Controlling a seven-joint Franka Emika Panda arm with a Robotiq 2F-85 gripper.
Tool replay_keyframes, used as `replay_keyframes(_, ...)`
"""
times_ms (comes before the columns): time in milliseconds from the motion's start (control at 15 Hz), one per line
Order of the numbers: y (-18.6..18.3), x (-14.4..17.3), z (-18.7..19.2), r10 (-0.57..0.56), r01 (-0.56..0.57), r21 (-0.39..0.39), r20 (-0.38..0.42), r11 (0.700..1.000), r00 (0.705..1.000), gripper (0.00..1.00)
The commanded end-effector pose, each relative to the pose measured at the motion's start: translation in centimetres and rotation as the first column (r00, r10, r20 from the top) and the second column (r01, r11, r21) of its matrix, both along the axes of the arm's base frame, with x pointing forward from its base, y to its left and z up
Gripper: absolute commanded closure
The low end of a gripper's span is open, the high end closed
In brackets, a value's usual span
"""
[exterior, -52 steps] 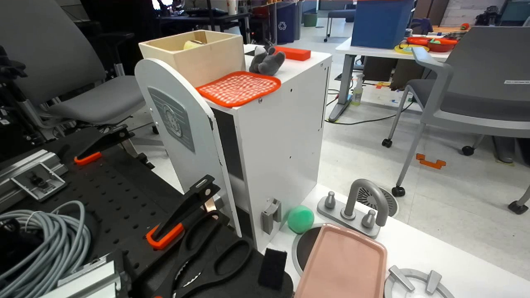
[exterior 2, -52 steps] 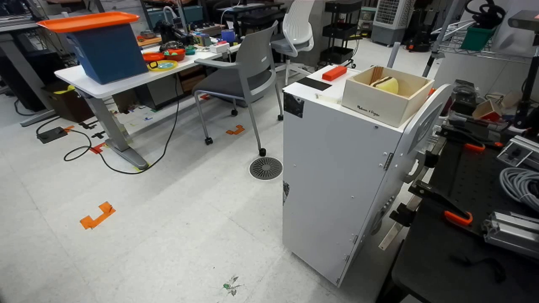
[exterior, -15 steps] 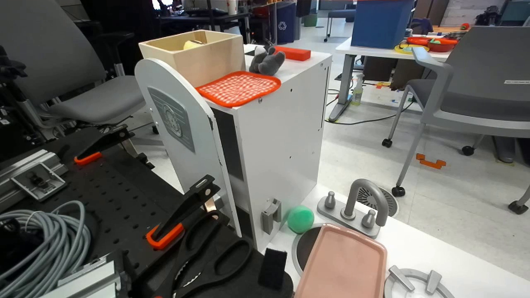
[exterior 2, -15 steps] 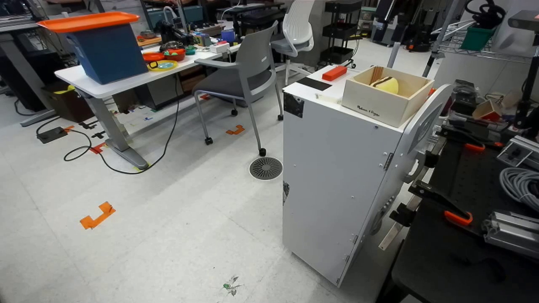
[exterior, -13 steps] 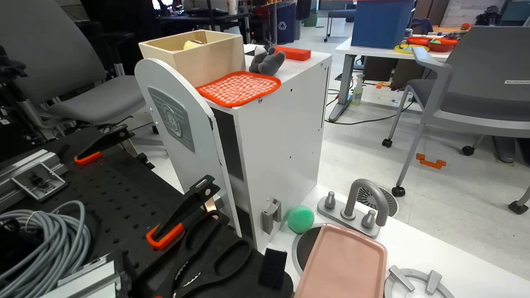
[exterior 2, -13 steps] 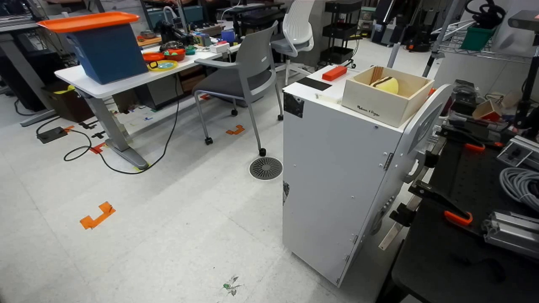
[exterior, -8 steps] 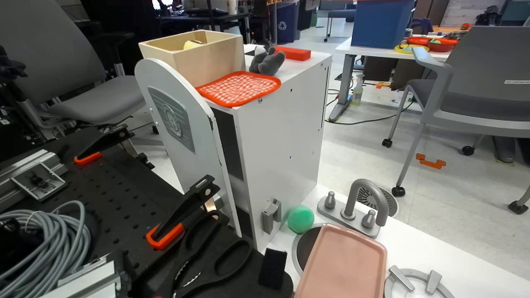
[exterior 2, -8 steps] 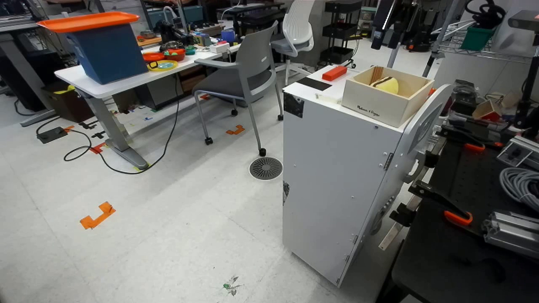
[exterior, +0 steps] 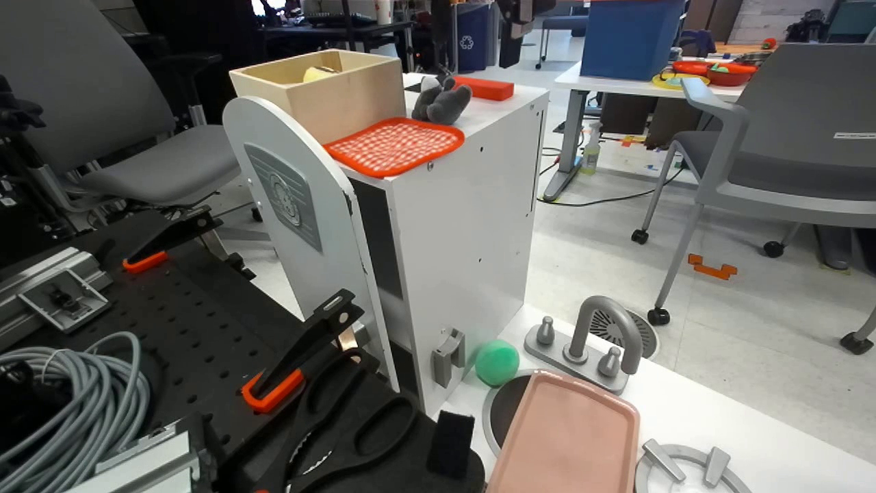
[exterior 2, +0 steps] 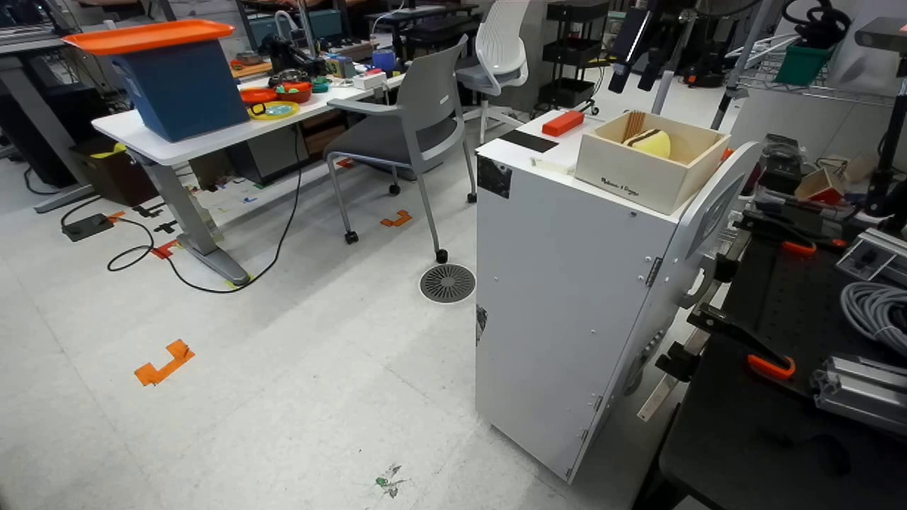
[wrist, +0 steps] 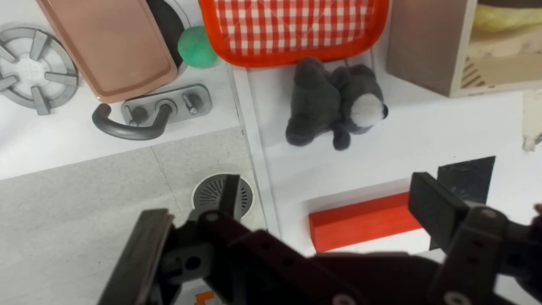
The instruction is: Put the grey plushy in the box, remove the yellow plushy from the box and put it on top of the cupboard, and then put the oven mitt on the tray
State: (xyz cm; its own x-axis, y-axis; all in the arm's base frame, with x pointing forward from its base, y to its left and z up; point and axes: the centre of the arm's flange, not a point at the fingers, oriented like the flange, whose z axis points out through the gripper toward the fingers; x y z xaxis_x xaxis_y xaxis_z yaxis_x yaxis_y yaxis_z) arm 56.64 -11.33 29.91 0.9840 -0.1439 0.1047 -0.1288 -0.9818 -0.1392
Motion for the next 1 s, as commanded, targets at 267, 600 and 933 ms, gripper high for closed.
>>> replay_keyframes(267, 2.3, 0.2, -0.6, -0.097, 0.095, 0.07, 0.032, 0.993, 0.995, 0.0)
replay_keyframes(600, 3.3, -0.2, -0.4, -0.144, 0.142, 0.089, 0.016, 0.986, 0.989, 0.0)
replay_keyframes(933, 3.2, -0.7, -0.8, -0.177, 0.177, 0.09, -0.01, 0.98, 0.984, 0.0)
